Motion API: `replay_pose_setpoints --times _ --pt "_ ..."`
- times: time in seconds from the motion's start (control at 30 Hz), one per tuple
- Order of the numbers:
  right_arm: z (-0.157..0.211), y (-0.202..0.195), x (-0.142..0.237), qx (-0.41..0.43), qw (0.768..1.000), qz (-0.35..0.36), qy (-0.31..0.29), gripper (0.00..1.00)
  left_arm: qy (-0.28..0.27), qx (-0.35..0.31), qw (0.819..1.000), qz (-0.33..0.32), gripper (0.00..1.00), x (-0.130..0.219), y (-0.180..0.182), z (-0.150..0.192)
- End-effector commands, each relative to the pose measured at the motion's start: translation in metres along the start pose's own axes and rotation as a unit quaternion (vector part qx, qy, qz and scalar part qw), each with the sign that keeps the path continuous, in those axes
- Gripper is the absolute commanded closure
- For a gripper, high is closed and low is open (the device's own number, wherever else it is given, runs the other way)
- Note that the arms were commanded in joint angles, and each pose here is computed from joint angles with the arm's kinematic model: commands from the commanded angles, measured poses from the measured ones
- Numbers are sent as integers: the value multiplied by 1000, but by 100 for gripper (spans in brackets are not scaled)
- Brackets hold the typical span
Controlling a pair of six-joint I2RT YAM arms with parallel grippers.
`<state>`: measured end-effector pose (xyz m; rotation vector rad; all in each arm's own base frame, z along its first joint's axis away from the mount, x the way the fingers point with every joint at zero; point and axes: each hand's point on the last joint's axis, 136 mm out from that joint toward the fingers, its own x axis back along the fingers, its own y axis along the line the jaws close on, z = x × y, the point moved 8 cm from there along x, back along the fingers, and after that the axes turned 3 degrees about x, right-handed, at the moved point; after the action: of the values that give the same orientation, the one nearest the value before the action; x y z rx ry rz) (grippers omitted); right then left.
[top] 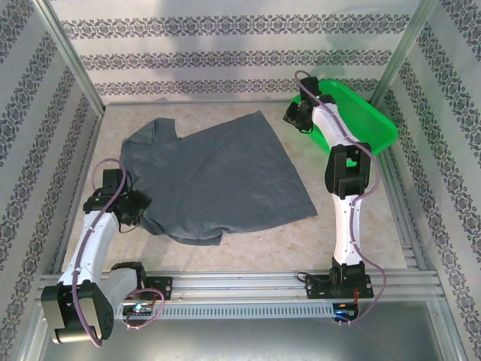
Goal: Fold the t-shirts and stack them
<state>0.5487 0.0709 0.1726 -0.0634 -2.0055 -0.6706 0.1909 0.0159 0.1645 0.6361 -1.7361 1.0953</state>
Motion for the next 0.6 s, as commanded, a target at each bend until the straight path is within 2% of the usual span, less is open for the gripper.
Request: replay_pose_setpoints --times 0.0,0.1,0.2,0.43,0.57 --pt "-6 20 10 24 998 -52 5 70 26 28 998 -53 54 -3 26 17" --pt "9 47 30 74 995 -70 9 64 30 44 996 -68 55 -12 36 21" --pt "30 54 50 87 994 -69 12 59 21 52 996 -71 53 -21 40 20" --pt "111 21 82 66 996 -39 48 58 5 78 994 -79 52 -37 47 8" --pt "165 -6 77 59 993 -25 95 60 -4 82 993 -83 52 -40 52 3"
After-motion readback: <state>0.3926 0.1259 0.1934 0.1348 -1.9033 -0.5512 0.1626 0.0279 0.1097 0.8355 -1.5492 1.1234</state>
